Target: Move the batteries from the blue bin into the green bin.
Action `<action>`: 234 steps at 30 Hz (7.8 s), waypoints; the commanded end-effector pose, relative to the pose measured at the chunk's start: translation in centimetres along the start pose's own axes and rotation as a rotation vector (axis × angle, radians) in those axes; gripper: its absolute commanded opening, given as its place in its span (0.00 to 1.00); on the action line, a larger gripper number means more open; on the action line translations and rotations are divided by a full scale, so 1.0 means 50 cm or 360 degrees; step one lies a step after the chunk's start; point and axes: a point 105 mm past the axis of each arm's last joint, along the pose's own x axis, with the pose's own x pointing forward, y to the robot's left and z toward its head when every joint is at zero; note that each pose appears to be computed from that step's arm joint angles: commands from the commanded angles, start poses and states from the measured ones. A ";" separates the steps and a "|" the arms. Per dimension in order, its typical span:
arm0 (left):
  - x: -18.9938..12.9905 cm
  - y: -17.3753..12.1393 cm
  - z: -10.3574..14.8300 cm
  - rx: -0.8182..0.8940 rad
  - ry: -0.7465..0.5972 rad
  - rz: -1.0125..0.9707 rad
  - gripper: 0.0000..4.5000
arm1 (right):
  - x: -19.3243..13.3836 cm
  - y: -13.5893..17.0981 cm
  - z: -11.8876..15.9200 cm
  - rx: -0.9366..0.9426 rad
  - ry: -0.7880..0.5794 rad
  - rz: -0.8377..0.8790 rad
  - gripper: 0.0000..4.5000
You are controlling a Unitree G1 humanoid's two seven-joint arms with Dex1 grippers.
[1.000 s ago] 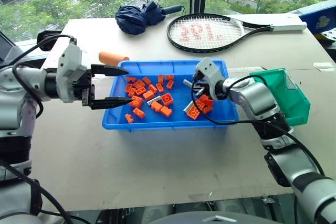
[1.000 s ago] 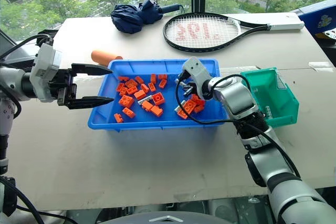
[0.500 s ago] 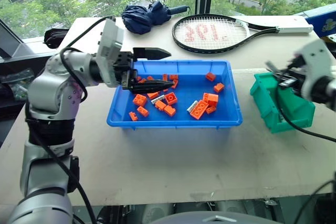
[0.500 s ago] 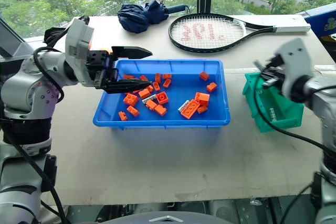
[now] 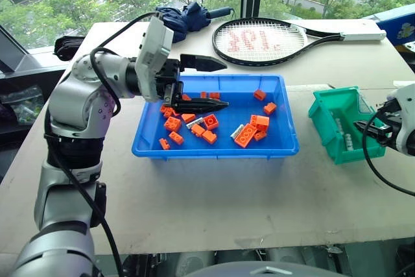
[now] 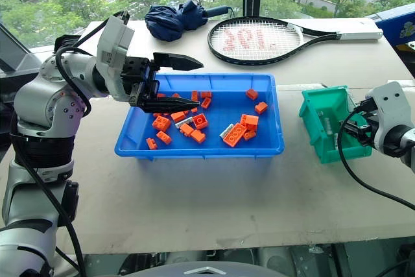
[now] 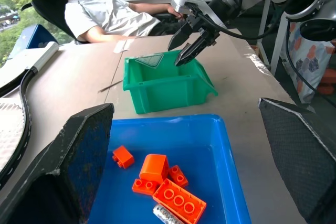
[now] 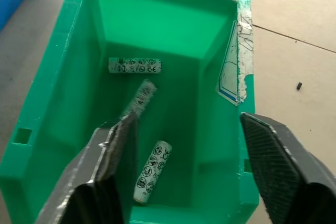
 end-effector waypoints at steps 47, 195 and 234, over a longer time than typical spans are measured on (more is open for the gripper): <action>-0.168 -0.070 -0.094 -0.0095 0.0556 0.0301 1.00 | 0.220 0.485 0.119 -0.1392 -0.0010 0.1496 0.92; -0.246 -0.040 -0.097 -0.0156 0.0510 0.0540 1.00 | 0.106 0.573 0.356 -0.0619 -0.0656 0.1475 0.01; -0.066 -0.070 -0.084 -0.0118 0.0166 0.0218 1.00 | -0.052 0.114 0.082 0.0010 -0.0680 0.0625 0.99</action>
